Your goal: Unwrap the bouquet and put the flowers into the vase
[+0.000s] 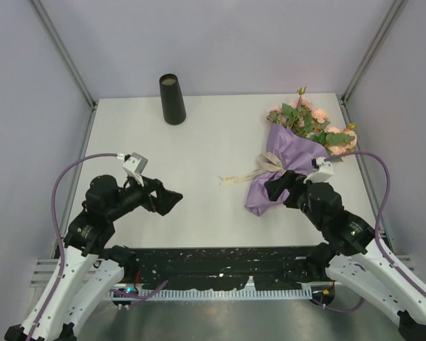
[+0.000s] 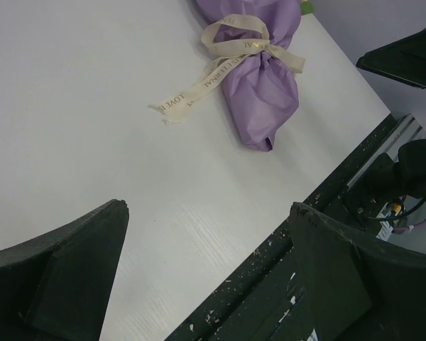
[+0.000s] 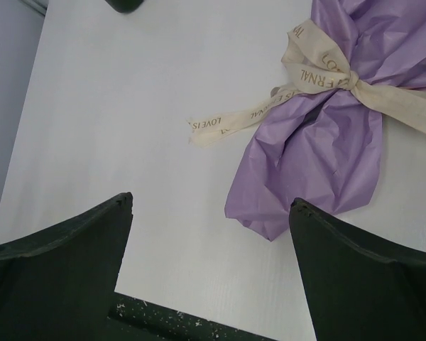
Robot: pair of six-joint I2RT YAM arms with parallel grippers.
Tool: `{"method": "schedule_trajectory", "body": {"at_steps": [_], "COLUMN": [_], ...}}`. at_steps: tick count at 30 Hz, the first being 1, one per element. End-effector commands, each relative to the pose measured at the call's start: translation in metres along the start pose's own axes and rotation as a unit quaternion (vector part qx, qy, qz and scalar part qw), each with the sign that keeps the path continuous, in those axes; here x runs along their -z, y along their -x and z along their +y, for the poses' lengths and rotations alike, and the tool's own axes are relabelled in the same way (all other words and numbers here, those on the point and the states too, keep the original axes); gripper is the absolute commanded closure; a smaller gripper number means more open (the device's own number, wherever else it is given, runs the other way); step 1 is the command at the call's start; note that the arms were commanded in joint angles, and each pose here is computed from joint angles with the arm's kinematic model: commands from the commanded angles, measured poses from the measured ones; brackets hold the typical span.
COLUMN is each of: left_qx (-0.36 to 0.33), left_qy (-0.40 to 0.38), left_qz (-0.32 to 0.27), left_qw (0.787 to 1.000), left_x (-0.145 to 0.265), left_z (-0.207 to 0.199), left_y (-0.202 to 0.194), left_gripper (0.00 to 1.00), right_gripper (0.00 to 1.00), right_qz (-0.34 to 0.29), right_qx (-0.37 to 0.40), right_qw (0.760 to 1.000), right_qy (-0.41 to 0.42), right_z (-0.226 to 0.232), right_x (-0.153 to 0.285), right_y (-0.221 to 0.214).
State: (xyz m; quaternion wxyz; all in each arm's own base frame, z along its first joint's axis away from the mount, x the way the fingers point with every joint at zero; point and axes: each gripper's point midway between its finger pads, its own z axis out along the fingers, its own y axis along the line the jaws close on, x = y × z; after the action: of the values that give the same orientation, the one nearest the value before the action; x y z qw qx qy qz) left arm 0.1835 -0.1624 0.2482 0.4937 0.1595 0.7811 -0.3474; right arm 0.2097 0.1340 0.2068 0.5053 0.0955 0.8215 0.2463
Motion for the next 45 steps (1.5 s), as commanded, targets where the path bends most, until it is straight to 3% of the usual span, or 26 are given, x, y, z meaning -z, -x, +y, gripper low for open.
{"method": "schedule_trajectory", "body": {"at_steps": [1, 4, 7, 11, 13, 16, 17, 20, 23, 29, 42, 45], "left_qx": [-0.012, -0.013, -0.013, -0.013, -0.014, -0.015, -0.017, -0.017, -0.016, -0.016, -0.017, -0.015], "left_qy": [-0.008, -0.006, 0.000, 0.000, -0.001, 0.008, 0.009, 0.010, 0.010, 0.016, 0.020, 0.024], "left_qz": [-0.013, -0.013, -0.016, -0.014, -0.017, -0.022, -0.024, -0.025, -0.024, -0.018, -0.020, -0.018], "left_qw": [1.000, 1.000, 1.000, 1.000, 1.000, 1.000, 1.000, 0.999, 1.000, 1.000, 0.999, 0.999], "left_x": [0.002, 0.002, 0.002, 0.002, 0.004, 0.005, 0.006, 0.006, 0.006, 0.006, 0.006, 0.006], "left_z": [-0.005, -0.004, -0.002, -0.002, -0.003, 0.000, 0.000, 0.000, 0.000, 0.002, 0.004, 0.005], "left_y": [0.010, 0.010, 0.010, 0.010, 0.011, 0.011, 0.012, 0.012, 0.012, 0.011, 0.011, 0.010], "left_gripper": [0.00, 0.00, 0.00, 0.00, 0.00, 0.00, 0.00, 0.00, 0.00, 0.01, 0.00, 0.00], "right_gripper": [0.05, 0.05, 0.05, 0.05, 0.00, 0.11, 0.23, 0.34, 0.39, 0.40, 0.40, 0.48], "right_qz": [-0.032, -0.036, -0.057, -0.050, -0.047, -0.029, -0.029, -0.013, -0.007, 0.002, 0.015, 0.025], "right_qx": [-0.018, -0.023, -0.058, -0.050, -0.061, -0.059, -0.062, -0.048, -0.040, -0.030, -0.096, -0.097], "right_qw": [0.999, 0.999, 0.995, 0.991, 0.986, 0.983, 0.982, 0.980, 0.983, 0.982, 0.987, 0.987], "right_qy": [0.001, -0.008, -0.058, -0.115, -0.148, -0.173, -0.174, -0.190, -0.179, -0.184, -0.127, -0.123], "right_z": [0.001, -0.002, -0.019, -0.042, -0.056, -0.067, -0.067, -0.078, -0.078, -0.088, -0.086, -0.084], "right_x": [0.004, 0.004, 0.005, 0.001, -0.002, -0.012, -0.015, -0.025, -0.038, -0.052, -0.084, -0.085], "right_y": [0.015, 0.015, 0.022, 0.011, 0.002, -0.016, -0.017, -0.035, -0.047, -0.061, -0.084, -0.088]}}
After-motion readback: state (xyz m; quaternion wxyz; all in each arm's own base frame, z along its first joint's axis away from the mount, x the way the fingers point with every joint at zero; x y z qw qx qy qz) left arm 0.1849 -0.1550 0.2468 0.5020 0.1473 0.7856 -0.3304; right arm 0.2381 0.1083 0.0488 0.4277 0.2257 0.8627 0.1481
